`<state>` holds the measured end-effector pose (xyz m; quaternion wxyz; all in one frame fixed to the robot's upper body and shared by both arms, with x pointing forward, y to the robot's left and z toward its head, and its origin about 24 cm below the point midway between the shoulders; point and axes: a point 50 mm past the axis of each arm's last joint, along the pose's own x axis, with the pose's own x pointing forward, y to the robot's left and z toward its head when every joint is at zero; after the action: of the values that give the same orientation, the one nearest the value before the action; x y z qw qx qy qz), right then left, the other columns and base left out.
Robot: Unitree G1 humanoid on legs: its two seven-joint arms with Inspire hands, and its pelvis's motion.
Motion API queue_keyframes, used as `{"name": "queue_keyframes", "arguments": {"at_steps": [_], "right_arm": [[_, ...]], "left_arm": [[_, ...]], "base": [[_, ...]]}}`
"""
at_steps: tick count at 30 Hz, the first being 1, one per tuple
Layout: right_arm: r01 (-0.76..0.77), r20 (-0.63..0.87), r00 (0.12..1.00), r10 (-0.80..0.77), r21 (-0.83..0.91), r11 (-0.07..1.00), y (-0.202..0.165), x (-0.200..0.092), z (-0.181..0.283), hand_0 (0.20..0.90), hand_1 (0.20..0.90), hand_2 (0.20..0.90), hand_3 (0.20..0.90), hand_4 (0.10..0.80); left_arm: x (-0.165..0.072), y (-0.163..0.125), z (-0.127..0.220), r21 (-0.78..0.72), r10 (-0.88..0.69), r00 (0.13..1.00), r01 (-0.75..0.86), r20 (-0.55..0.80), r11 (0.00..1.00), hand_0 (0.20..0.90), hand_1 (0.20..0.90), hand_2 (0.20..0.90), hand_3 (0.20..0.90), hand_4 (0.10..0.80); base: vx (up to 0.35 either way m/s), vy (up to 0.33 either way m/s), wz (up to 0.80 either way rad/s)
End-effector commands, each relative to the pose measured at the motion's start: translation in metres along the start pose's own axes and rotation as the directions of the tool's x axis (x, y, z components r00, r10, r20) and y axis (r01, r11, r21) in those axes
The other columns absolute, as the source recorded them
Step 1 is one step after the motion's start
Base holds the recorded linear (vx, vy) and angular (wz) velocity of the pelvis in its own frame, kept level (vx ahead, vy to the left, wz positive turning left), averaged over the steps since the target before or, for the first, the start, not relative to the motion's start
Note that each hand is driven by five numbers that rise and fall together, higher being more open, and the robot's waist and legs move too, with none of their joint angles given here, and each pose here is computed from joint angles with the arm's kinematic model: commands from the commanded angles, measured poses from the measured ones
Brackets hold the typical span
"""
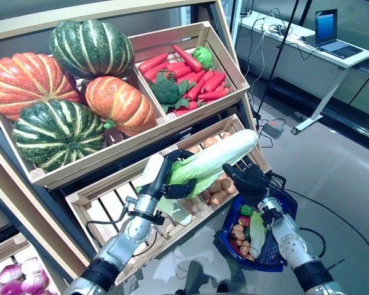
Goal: Put vegetables into the basket
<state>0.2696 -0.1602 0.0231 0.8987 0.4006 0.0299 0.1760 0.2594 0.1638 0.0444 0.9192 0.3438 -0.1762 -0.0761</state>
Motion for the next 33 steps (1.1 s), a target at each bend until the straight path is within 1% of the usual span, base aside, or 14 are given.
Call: {"name": "queue_keyframes", "arguments": {"at_steps": [1, 6, 9, 17, 19, 24, 33], "right_arm": [[-0.233, 0.320, 0.921, 0.224, -0.010, 0.972, 0.046, 0.035, 0.055, 0.900, 0.900, 0.900, 0.900, 0.800], [-0.219, 0.375, 0.904, 0.205, -0.005, 0.976, 0.044, 0.034, 0.062, 0.900, 0.900, 0.900, 0.900, 0.800], [-0.216, 0.402, 0.894, 0.200, -0.006, 0.976, 0.044, 0.035, 0.067, 0.900, 0.900, 0.900, 0.900, 0.800], [-0.224, 0.456, 0.872, 0.176, 0.053, 0.973, 0.043, 0.037, 0.070, 0.900, 0.900, 0.900, 0.900, 0.800], [-0.227, 0.470, 0.866, 0.172, 0.062, 0.972, 0.042, 0.036, 0.071, 0.300, 0.300, 0.300, 0.300, 0.400], [-0.250, 0.497, 0.849, 0.181, 0.077, 0.965, 0.044, 0.038, 0.074, 0.300, 0.300, 0.300, 0.300, 0.400], [-0.240, 0.510, 0.842, 0.174, 0.066, 0.969, 0.045, 0.039, 0.079, 0.300, 0.300, 0.300, 0.300, 0.400]], "left_arm": [[0.029, 0.003, 0.064, -0.010, -0.042, 0.900, 0.052, 0.433, 0.999, 0.300, 0.300, 0.300, 0.300, 0.400], [0.025, -0.004, 0.068, -0.019, -0.079, 0.888, 0.098, 0.452, 0.995, 0.300, 0.300, 0.300, 0.300, 0.400], [0.019, -0.010, 0.071, -0.014, -0.108, 0.866, 0.132, 0.488, 0.991, 0.300, 0.300, 0.300, 0.300, 0.400], [0.015, -0.015, 0.083, -0.055, -0.102, 0.827, 0.158, 0.554, 0.986, 0.300, 0.300, 0.300, 0.300, 0.400], [0.015, -0.017, 0.086, -0.060, -0.106, 0.816, 0.169, 0.568, 0.984, 0.300, 0.300, 0.300, 0.300, 0.400], [0.015, -0.019, 0.087, -0.062, -0.119, 0.814, 0.186, 0.569, 0.981, 0.300, 0.300, 0.300, 0.300, 0.400], [0.013, -0.022, 0.084, -0.062, -0.130, 0.825, 0.196, 0.549, 0.979, 0.300, 0.300, 0.300, 0.300, 0.400]], "base": [[0.000, 0.000, 0.00], [0.000, 0.000, 0.00], [0.007, 0.004, -0.05], [-0.002, 0.005, -0.02], [-0.007, 0.003, -0.02], [-0.012, 0.000, -0.02], [0.000, 0.000, 0.00]]}}
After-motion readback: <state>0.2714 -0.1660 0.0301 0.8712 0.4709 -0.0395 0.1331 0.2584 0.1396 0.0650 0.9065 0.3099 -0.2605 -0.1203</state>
